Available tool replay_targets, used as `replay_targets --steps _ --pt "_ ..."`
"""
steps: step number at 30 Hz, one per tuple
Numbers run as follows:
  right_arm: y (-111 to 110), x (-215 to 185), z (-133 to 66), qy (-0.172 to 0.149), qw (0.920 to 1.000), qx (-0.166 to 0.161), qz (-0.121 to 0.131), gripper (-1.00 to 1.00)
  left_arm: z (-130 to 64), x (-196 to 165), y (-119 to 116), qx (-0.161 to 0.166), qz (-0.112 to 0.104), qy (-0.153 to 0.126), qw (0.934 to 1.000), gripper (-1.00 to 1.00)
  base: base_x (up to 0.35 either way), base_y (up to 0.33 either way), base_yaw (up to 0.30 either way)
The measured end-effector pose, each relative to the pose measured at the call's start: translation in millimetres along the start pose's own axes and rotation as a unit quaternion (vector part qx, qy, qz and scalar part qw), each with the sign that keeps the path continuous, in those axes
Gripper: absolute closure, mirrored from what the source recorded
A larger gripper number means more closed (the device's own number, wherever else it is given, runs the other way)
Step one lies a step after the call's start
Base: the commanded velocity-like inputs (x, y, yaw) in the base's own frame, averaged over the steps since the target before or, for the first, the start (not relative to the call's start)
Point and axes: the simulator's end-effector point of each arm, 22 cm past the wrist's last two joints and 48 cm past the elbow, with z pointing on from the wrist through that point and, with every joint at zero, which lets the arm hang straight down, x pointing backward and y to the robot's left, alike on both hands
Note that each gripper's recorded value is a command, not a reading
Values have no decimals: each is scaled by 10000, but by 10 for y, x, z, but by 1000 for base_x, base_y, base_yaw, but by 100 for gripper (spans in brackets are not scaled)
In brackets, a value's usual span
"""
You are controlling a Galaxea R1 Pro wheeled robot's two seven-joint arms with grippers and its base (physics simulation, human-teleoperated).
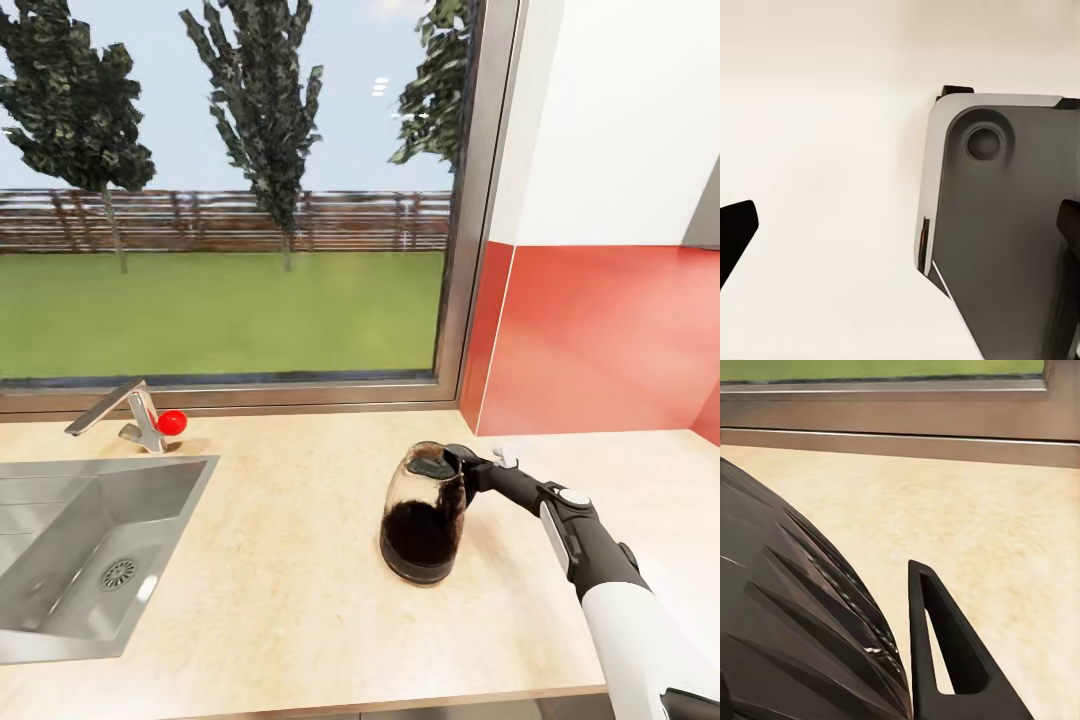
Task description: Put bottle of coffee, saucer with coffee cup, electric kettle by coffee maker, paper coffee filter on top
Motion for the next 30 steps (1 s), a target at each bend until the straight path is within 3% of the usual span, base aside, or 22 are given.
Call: replay_targets --steps 6,12,23,25,30 --pt "25 -1 13 -4 10000 -11 16 100 1 3 -14 8 2 3 10000 -100 0 0 0" --pt "92 -438 -2 -388 9991 31 -155 100 -2 63 -40 35 2 63 10000 -100 0 0 0" --pt "448 -1303 -50 -732 9957 532 186 100 -18 199 -34 39 30 159 9999 -100 0 0 0" --pt "594 -1485 -102 -688 9961 545 101 100 -21 210 -24 33 40 169 9998 -100 0 0 0" --pt "699 -1861 -292 -739 9924 972 -146 100 -25 223 19 5 52 181 9998 -100 0 0 0"
